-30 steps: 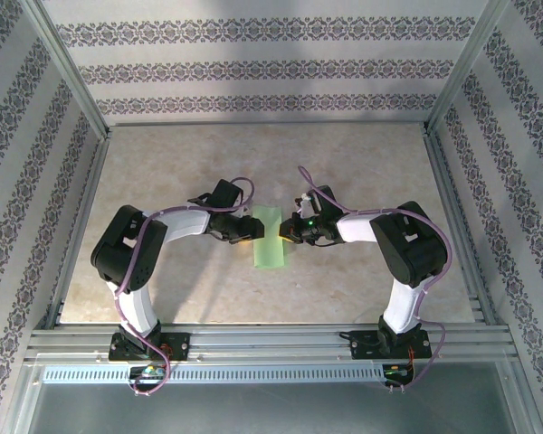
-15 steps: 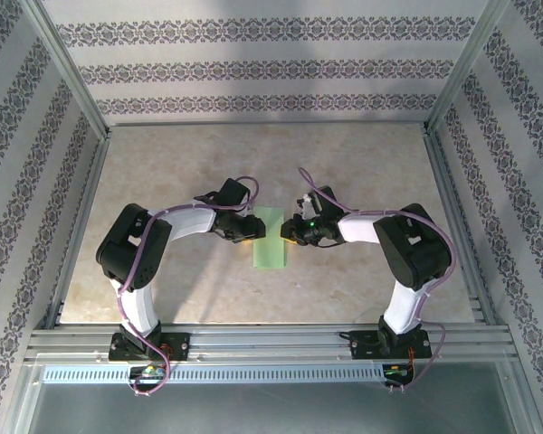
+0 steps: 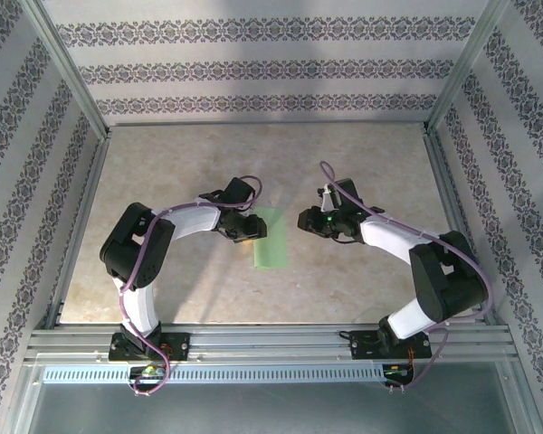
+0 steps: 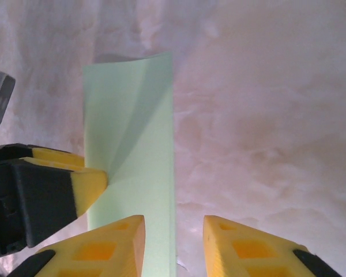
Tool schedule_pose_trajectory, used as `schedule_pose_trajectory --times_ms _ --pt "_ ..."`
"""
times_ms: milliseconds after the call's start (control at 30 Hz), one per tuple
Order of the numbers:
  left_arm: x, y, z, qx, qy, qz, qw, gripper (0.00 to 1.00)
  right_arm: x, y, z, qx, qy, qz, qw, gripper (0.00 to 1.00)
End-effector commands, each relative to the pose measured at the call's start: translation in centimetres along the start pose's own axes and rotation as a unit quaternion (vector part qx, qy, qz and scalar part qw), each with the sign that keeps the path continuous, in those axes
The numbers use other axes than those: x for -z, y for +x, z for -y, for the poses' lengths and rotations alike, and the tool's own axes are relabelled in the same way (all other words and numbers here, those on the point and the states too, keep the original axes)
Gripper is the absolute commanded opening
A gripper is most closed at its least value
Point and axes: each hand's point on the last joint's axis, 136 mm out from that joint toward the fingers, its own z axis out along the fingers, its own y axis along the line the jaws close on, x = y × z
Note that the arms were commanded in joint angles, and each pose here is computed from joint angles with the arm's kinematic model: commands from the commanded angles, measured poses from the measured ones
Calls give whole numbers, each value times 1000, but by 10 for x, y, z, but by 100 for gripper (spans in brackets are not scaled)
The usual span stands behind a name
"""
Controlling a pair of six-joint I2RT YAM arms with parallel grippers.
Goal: Fold a paper plane with a square sheet of paper (fold left side to right side)
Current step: First fold in half a square sheet of paper at the center of the table, then hold the square sheet of paper at the center of the table.
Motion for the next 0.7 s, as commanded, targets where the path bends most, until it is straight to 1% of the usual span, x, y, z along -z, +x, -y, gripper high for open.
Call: schedule_pose_trajectory --times_ms 0,433,667 --pt "-32 28 -30 16 -61 -43 997 45 6 5 15 4 28 1 1000 33" --pt "-40 32 -30 26 -56 -53 997 46 4 9 19 0 27 -10 1000 33" --pt "-43 36 -27 20 -54 -63 996 46 3 10 18 1 25 -13 1000 33"
